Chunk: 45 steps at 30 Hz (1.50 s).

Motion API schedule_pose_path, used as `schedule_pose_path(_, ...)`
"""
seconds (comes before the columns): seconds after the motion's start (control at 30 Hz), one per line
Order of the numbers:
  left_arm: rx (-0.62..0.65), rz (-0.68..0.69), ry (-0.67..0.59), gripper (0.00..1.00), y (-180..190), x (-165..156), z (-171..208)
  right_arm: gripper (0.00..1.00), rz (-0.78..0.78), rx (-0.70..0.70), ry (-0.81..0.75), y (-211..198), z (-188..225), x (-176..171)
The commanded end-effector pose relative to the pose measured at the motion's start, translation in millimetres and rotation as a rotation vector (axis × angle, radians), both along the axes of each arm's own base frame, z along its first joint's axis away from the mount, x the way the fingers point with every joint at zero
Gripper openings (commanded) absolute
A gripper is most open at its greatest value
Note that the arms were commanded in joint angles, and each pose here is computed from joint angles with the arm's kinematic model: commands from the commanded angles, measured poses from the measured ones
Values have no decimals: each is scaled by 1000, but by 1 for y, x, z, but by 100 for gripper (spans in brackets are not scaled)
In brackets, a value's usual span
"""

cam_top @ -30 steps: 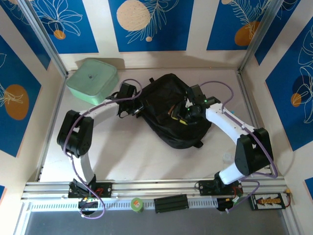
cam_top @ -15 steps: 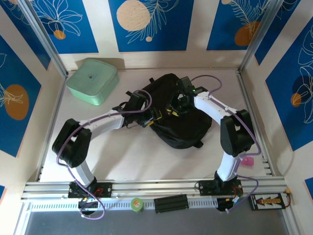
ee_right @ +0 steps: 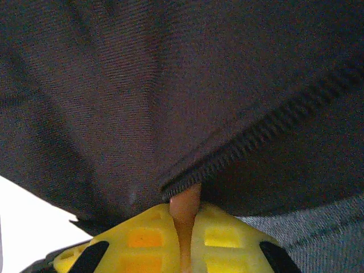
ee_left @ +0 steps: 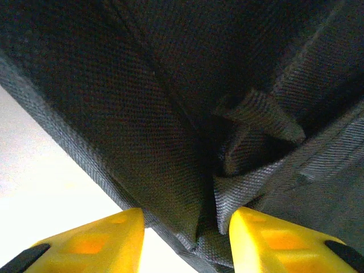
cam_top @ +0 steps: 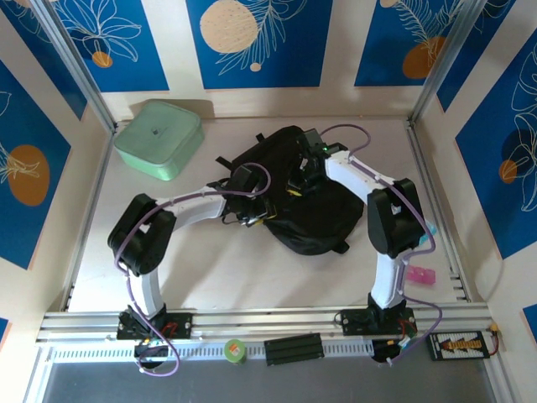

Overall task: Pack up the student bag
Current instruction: Move a pen from the student bag.

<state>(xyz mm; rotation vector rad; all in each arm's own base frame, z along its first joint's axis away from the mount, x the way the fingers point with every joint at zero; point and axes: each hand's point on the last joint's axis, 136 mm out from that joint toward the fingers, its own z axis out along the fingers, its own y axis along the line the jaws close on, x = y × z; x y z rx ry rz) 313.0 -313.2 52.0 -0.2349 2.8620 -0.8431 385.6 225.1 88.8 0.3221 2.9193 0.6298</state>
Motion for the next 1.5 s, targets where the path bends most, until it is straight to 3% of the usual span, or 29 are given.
schedule_pose_path(0.0, 123, -51, 65, 43, 16, -21, -27, 2, 237, 70, -1, 27, 4, -12)
schedule_pose_path(0.2, 137, -58, 61, 42, 15, -19, -30, 2, 355, 131, -80, 30, 15, -16)
schedule_pose_path(0.4, 155, -58, 58, 40, 18, -19, -35, 2, 435, 238, -316, 48, 44, 7)
schedule_pose_path(0.53, 165, -56, 50, 38, 20, -18, -37, 2, 495, 326, -468, 57, 69, 5)
schedule_pose_path(0.7, 169, -63, 39, 36, 19, -14, -38, 2, 491, 314, -568, 50, 66, 2)
schedule_pose_path(0.83, 146, -68, 24, 36, 15, -12, -35, 7, 416, 235, -528, 38, 45, 11)
schedule_pose_path(0.97, 131, -70, 20, 36, 12, -10, -33, 29, 307, 120, -403, 19, 39, 8)
schedule_pose_path(1.07, 128, -72, 14, 36, 11, -10, -31, 48, 240, 116, -377, 5, 49, -7)
schedule_pose_path(1.13, 123, -72, 9, 36, 10, -9, -29, 55, 189, 111, -335, -3, 51, -19)
schedule_pose_path(1.3, 116, -65, 0, 36, 10, -8, -26, 58, 77, 139, -234, -15, 48, -42)
schedule_pose_path(1.47, 114, -61, -2, 36, 11, -8, -26, 50, 47, 171, -198, -11, 42, -38)
